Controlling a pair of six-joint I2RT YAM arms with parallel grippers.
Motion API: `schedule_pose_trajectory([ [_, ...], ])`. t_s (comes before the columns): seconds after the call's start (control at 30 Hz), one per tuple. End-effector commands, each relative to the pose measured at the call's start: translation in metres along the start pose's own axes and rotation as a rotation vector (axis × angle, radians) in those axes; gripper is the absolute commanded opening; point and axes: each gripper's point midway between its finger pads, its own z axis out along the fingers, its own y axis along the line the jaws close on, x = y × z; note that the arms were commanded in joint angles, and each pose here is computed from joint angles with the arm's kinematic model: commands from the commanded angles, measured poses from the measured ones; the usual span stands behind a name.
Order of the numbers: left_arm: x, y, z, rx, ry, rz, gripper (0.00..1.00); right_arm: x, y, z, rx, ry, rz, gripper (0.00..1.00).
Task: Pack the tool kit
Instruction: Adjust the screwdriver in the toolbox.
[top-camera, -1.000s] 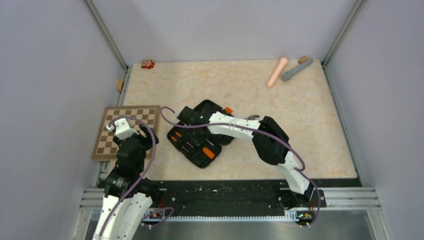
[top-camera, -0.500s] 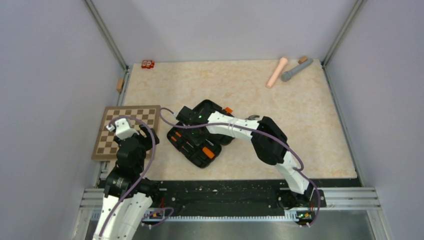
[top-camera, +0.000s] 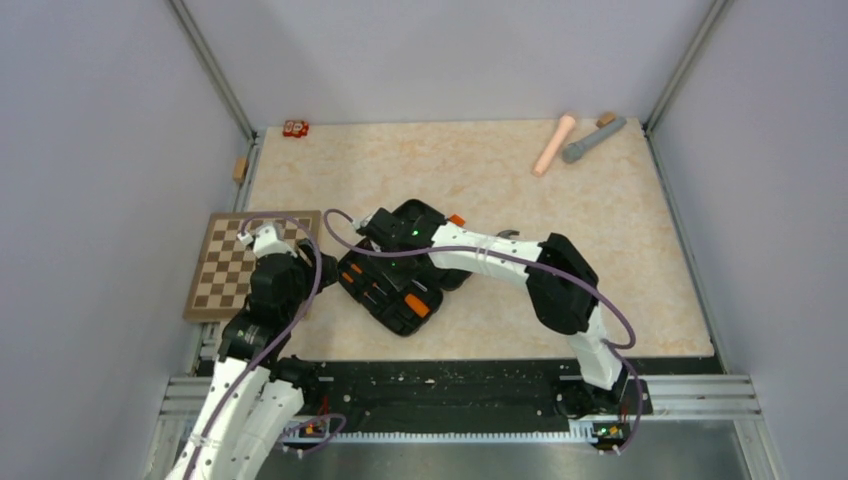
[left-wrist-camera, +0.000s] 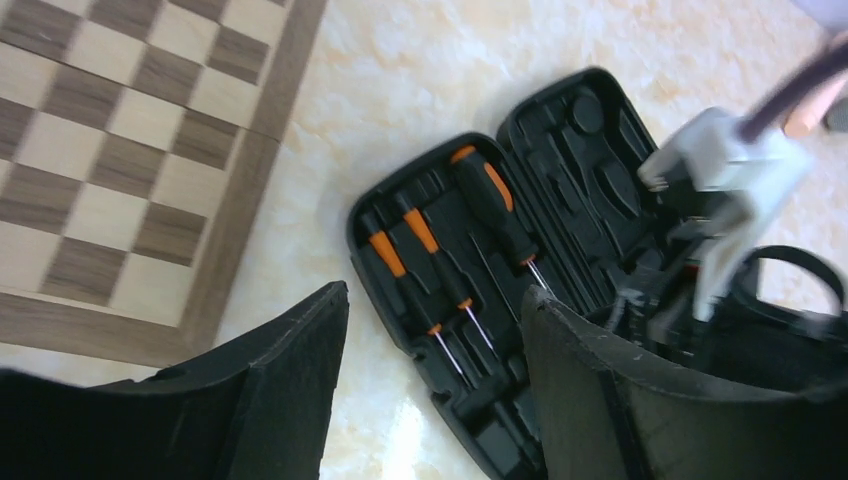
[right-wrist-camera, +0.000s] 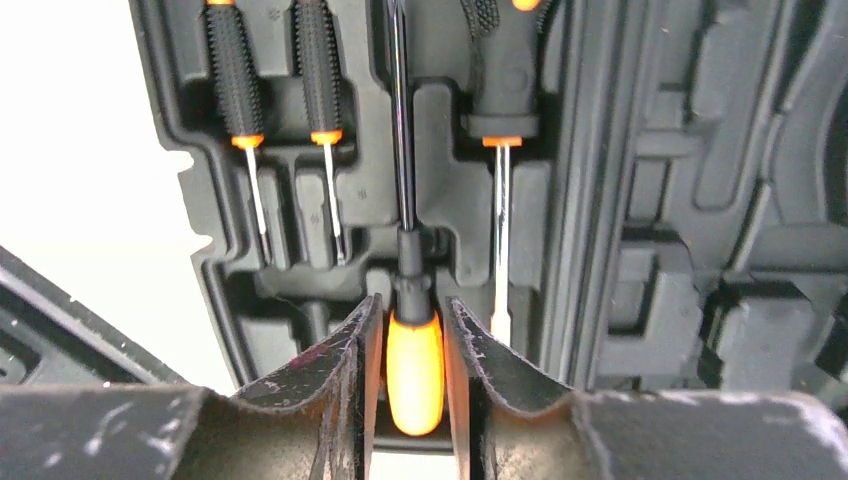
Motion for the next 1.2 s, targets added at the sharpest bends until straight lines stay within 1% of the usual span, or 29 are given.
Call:
schedule_pose_trajectory([
  [0.0,-0.001,-0.031,0.007,0.113,0.054,-0.074,0.68,-0.026,-0.005,-0.05,-0.014,-0.154,0.026,0.3],
  [0.07,0.007,-0.038,0.013,0.134,0.099,-0.086,0.67,-0.018,-0.005,-0.055,-0.026,-0.154,0.033,0.3],
  [0.23,0.03,-0.059,0.033,0.19,0.24,-0.131,0.6,0.017,-0.006,-0.043,-0.04,-0.096,0.056,0.29],
  [0.33,0.042,-0.067,0.047,0.199,0.306,-0.163,0.52,0.027,-0.006,-0.038,-0.045,-0.086,0.073,0.29],
  [0.47,0.056,-0.079,0.063,0.214,0.395,-0.199,0.38,0.034,-0.005,-0.031,-0.053,-0.079,0.084,0.27],
  [0.53,0.065,-0.081,0.072,0.203,0.446,-0.2,0.34,0.036,-0.006,-0.027,-0.051,-0.076,0.088,0.26],
  [0.73,0.084,-0.073,0.094,0.139,0.489,-0.2,0.24,0.04,-0.006,-0.019,-0.053,-0.064,0.089,0.23],
  [1.0,0.104,-0.067,0.114,0.097,0.543,-0.193,0.18,0.045,-0.002,-0.01,-0.071,-0.043,0.091,0.19],
  [1.07,0.105,-0.068,0.117,0.097,0.55,-0.194,0.17,0.047,-0.003,-0.008,-0.067,-0.037,0.09,0.19],
  [1.17,0.103,-0.069,0.12,0.097,0.54,-0.191,0.13,0.052,-0.003,-0.005,-0.064,-0.022,0.091,0.17],
])
